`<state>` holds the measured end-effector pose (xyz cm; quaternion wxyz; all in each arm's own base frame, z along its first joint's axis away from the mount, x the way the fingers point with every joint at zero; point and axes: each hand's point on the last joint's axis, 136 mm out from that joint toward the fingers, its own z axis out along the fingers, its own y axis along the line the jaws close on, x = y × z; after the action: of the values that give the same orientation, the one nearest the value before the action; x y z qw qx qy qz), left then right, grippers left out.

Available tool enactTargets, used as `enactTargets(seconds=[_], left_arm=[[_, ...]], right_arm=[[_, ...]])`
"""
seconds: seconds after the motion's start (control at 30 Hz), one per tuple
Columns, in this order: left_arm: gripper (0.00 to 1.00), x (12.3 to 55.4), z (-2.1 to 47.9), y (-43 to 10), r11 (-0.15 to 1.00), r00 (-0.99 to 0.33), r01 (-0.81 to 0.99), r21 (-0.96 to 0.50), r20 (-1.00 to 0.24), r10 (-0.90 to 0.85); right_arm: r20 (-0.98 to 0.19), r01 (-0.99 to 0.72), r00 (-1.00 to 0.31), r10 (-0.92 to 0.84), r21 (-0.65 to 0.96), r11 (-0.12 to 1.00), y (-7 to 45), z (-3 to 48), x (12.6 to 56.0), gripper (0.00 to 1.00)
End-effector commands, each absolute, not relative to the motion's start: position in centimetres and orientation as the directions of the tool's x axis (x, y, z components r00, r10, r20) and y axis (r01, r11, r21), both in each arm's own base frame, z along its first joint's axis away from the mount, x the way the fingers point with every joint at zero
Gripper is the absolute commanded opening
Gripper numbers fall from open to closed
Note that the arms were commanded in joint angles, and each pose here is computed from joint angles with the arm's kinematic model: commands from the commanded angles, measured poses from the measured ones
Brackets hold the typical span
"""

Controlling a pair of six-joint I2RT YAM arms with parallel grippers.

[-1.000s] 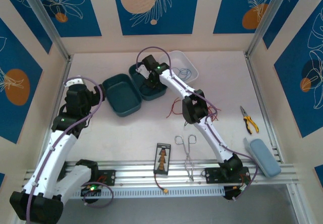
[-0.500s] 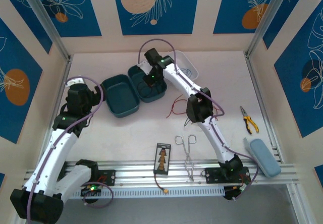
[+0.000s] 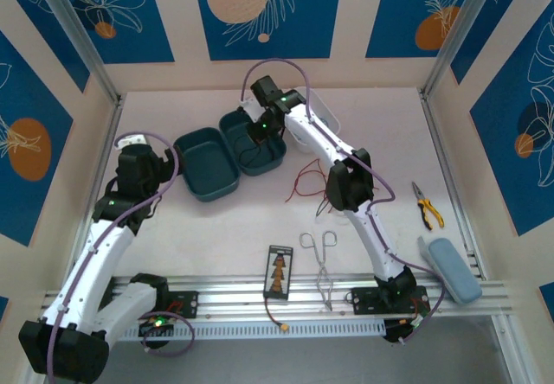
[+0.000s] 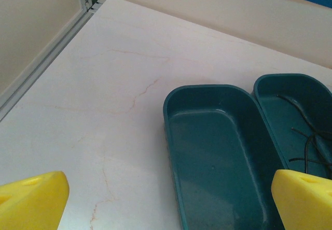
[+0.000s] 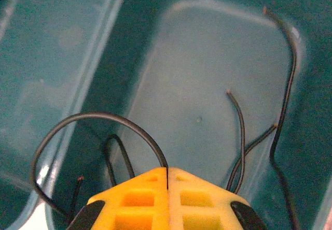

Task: Untangle the cables

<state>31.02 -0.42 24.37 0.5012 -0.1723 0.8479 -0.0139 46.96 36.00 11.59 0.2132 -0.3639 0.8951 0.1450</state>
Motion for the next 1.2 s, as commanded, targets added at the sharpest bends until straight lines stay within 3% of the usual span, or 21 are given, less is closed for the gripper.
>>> enactTargets(seconds=[0.0,0.13,0.37,0.53,0.73,0.93,1.17], left_arm=[[1.0,30.9,24.4,-0.2,0.934,-0.421,-0.283,-0.219,-0.847,-0.326],[1.0,31.1,24.2,-0.3,0.935,-0.429,-0.282,-0.217,-0.843,-0.325],[1.0,31.1,24.0,-0.3,0.934,-0.431,-0.285,-0.217,-0.841,-0.327],[1.0,30.9,24.3,-0.2,0.932,-0.423,-0.286,-0.221,-0.844,-0.329],[1.0,30.5,24.9,-0.1,0.932,-0.413,-0.285,-0.222,-0.849,-0.329],[1.0,30.0,25.3,0.0,0.933,-0.404,-0.282,-0.224,-0.854,-0.327],[1.0,30.2,24.7,-1.0,0.941,-0.425,-0.237,-0.244,-0.844,-0.326]], right_arm=[[-0.427,-0.671,-0.698,-0.576,0.107,0.734,35.1,10.2,46.2,0.0],[-0.391,-0.626,-0.735,-0.553,0.08,0.776,33.9,8.7,46.5,0.03],[-0.434,-0.599,-0.739,-0.515,0.075,0.797,33.0,11.3,47.4,0.31],[-0.485,-0.587,-0.73,-0.481,0.085,0.805,32.9,14.4,47.7,0.44],[-0.514,-0.522,-0.756,-0.406,0.098,0.848,31.6,17.9,47.0,0.45],[-0.497,-0.328,-0.84,-0.219,0.144,0.934,26.6,20.4,44.4,0.45],[-0.373,-0.031,-0.928,0.011,0.107,0.994,17.1,16.8,37.4,0.44]])
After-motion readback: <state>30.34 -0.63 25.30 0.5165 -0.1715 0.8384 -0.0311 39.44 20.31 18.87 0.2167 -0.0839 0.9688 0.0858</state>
